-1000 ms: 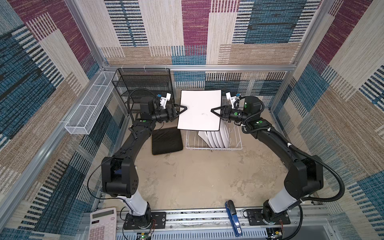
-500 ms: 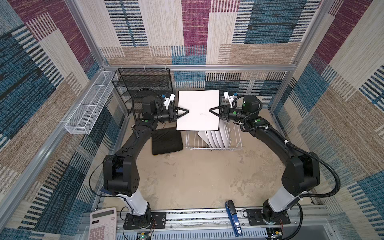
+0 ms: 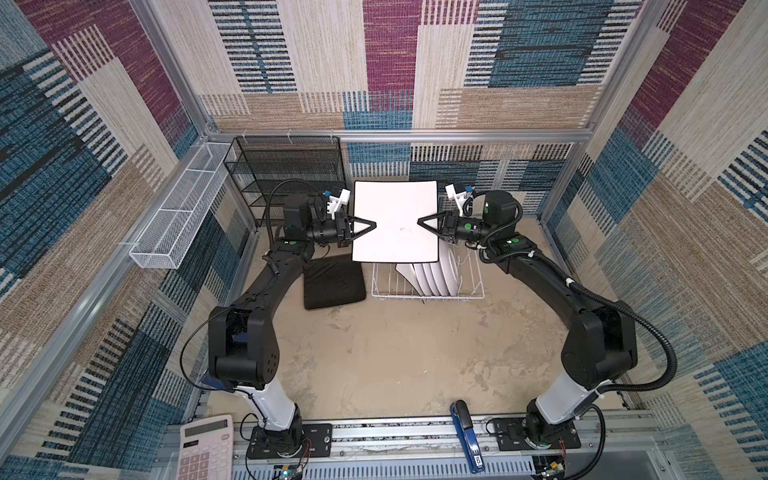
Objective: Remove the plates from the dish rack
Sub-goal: 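Hold the plate with the right gripper while the left gripper regrasps its opposite edge, then carry the white plate with the left gripper while the right gripper releases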
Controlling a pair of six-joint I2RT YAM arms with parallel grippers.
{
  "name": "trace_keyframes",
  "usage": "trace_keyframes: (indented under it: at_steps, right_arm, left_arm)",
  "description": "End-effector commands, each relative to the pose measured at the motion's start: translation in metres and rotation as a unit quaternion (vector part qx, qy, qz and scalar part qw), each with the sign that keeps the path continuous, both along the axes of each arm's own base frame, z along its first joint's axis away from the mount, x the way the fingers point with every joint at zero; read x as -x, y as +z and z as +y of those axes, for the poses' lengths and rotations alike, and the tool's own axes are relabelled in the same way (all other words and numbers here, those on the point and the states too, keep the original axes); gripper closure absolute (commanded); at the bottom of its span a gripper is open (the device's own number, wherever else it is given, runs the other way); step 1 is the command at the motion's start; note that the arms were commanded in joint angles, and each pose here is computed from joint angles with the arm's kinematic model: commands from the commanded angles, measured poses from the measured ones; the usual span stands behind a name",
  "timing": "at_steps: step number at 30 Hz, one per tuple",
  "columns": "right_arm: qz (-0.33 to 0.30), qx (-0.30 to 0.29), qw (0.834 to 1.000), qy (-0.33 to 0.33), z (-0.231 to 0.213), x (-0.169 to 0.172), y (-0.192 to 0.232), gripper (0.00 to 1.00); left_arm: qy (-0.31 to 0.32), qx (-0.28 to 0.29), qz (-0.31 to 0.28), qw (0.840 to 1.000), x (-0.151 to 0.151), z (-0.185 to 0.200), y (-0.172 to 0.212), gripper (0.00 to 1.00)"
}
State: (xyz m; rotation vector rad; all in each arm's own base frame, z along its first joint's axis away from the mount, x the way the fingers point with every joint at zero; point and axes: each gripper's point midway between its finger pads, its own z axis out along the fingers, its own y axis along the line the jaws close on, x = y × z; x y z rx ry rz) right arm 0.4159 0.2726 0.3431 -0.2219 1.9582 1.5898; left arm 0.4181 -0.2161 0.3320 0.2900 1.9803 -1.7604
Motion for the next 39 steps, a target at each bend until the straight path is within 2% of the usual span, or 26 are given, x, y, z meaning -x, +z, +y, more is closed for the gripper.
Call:
trace_keyframes:
  at_steps: [1, 5, 8, 11, 14, 19, 22, 30, 39]
  right_arm:
    - [-0.058, -0.015, 0.998, 0.005, 0.004, 0.003, 0.024, 1.0]
    - [-0.056, -0.015, 0.998, 0.004, 0.004, 0.002, 0.022, 0.95]
    - [-0.06, -0.014, 0.998, 0.003, 0.003, 0.002, 0.023, 0.87]
    - [-0.07, -0.01, 0.997, -0.021, -0.002, 0.0, 0.025, 0.83]
    - [-0.08, -0.008, 0.996, -0.03, -0.004, 0.001, 0.029, 0.73]
    - [-0.087, 0.008, 0.995, -0.04, -0.007, -0.001, 0.029, 0.48]
    - [-0.098, 0.018, 0.993, -0.061, -0.012, -0.002, 0.031, 0.27]
    - [-0.152, 0.073, 0.978, -0.126, -0.034, 0.002, 0.04, 0.02]
    - [-0.244, 0.171, 0.946, -0.131, -0.034, 0.017, 0.037, 0.01]
  left_arm:
    - [0.005, -0.001, -0.03, 1.0, 0.0, -0.002, 0.008, 1.0]
    - [0.01, -0.002, -0.027, 1.0, -0.001, -0.001, 0.007, 1.0]
    - [0.016, -0.002, -0.03, 0.999, 0.0, 0.0, 0.009, 1.0]
    - [0.02, -0.003, -0.032, 0.999, 0.001, 0.003, 0.012, 1.0]
    - [0.03, -0.01, -0.04, 0.999, 0.002, 0.011, 0.015, 1.0]
    - [0.045, -0.028, -0.053, 0.997, 0.005, 0.022, 0.025, 1.0]
    - [0.051, -0.039, -0.061, 0.996, 0.008, 0.026, 0.03, 1.0]
    - [0.098, -0.094, -0.081, 0.987, 0.017, 0.046, 0.045, 1.0]
    - [0.169, -0.178, -0.094, 0.965, 0.027, 0.082, 0.054, 1.0]
